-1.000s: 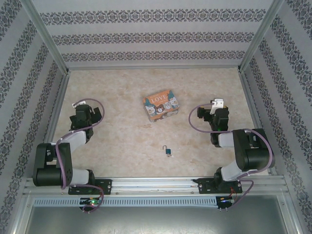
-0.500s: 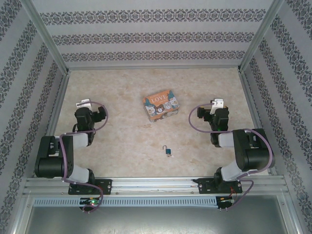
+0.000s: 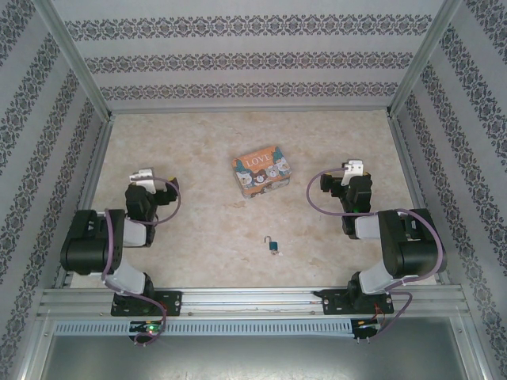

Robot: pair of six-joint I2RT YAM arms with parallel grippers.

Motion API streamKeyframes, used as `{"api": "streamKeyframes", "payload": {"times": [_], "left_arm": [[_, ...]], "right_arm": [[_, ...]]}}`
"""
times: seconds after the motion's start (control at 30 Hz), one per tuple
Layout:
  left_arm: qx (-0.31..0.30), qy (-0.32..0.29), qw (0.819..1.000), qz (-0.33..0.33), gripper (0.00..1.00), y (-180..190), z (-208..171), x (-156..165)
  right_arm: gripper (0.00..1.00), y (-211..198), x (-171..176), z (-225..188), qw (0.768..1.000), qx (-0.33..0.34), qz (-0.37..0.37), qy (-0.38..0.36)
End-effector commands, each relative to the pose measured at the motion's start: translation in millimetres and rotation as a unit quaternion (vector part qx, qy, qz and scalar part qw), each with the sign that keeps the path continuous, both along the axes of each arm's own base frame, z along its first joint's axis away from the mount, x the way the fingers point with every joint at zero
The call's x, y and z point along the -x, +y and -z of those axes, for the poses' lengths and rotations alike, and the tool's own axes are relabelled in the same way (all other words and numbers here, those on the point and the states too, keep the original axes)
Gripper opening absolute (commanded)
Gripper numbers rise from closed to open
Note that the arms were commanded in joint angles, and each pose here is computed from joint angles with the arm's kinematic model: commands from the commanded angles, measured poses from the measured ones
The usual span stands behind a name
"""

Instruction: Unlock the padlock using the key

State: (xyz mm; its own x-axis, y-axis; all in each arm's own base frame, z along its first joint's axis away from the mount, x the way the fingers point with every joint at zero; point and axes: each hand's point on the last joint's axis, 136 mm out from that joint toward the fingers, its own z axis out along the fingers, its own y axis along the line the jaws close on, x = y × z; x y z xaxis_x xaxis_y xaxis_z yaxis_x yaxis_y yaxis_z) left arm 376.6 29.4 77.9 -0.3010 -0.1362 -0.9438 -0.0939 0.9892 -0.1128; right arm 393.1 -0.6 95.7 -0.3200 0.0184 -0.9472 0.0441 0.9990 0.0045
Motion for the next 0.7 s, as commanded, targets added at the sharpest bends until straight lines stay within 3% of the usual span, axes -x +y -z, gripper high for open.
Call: {"api": "streamKeyframes", "payload": {"times": [0.0,0.27,0.67], "left_arm": [[-0.01,-0.051,0.999,-0.012,0.99,5.1,-19.6,2.3],[-0.043,0.01,0.999,0.002,0.99,-7.2,-10.7,-21.1],[-0.043,0.002,0.999,0.004,0.99,-8.3,-11.8,-20.1]], "right_arm": [[0.98,-5.9,-4.9,-10.7,1.0,-0.006,0.013,-0.017],[0.98,-5.7,-4.9,-10.7,1.0,-0.006,0.013,-0.017],[0.99,-4.3,-4.6,-11.1,1.0,-0.003,0.01,-0.018]]}}
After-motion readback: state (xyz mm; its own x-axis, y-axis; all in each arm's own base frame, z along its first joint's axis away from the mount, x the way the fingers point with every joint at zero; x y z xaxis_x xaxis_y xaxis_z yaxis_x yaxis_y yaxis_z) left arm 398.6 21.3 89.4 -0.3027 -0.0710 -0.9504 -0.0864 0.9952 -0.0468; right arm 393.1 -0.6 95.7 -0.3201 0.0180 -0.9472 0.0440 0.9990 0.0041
